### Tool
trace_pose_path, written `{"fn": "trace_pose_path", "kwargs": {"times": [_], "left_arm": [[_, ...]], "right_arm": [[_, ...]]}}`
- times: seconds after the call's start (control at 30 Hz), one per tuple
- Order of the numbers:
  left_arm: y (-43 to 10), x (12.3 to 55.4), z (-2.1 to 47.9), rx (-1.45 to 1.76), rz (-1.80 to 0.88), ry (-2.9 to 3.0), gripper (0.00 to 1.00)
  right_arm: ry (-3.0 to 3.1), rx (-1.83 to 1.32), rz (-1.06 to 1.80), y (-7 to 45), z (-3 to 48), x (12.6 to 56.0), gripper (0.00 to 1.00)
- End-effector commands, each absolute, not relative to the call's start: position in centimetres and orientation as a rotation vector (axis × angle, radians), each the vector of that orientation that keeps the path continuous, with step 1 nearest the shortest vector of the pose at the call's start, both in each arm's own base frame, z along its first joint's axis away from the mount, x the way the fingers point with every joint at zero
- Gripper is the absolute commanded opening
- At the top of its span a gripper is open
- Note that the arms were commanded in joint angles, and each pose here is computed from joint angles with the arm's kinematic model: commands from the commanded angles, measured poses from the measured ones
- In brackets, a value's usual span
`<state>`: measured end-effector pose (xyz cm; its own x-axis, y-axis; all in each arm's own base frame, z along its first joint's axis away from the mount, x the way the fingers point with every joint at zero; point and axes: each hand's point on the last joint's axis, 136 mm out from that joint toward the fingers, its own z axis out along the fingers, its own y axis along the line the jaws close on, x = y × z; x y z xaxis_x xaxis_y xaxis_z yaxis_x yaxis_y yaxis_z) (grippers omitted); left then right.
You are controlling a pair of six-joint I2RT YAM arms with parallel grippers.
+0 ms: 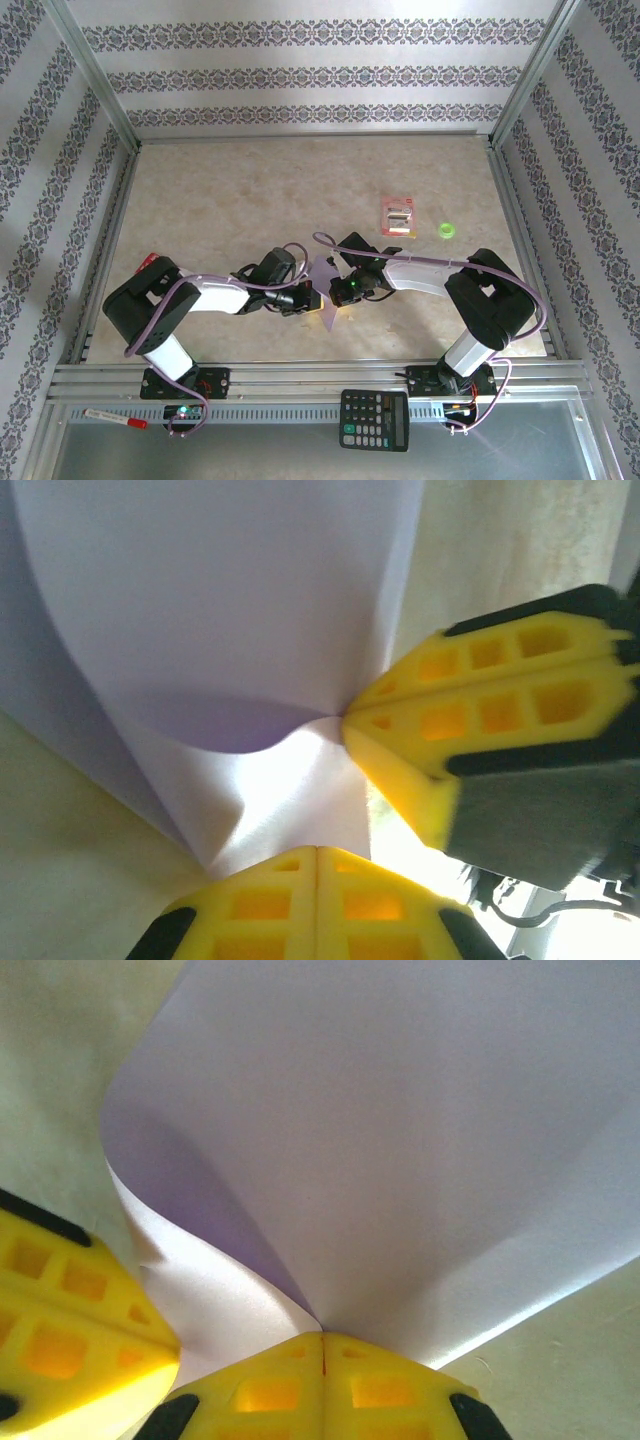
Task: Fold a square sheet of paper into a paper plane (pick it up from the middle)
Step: Third fold the triangle at the center of the table.
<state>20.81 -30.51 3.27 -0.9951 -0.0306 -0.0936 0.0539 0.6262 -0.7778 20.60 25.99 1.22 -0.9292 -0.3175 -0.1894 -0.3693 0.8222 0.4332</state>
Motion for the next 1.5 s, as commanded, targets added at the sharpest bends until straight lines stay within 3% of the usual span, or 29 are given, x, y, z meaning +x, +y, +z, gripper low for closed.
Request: {"fn": "trace_pose_path", "kwargs": {"times": [0.0,0.4,0.77,1.17,1.47], "left_arm": [[-30.4,22.1,4.8,0.041,-1.324,2.702,0.03],[-29.1,23.7,1.0,-0.005,-1.224,2.78,0.03],[-29.3,24.3,4.0,0.005,-1.301,2.692,0.12],[-27.0,25.2,0.3,-0.082,-1.181,2.782,0.06],[-27.3,25.2,4.3,-0.03,-1.212,2.689,0.12]], "right_arm": [[3.015,-0.551,0.533,23.0,-1.9,19.3,0.0],[3.019,-0.558,0.529,22.8,-2.1,19.1,0.0],[3.015,-0.581,0.511,22.6,-1.9,19.2,0.0],[3.018,-0.586,0.52,22.8,-2.1,19.3,0.0],[3.016,-0.587,0.52,22.7,-2.0,19.4,0.0]]}}
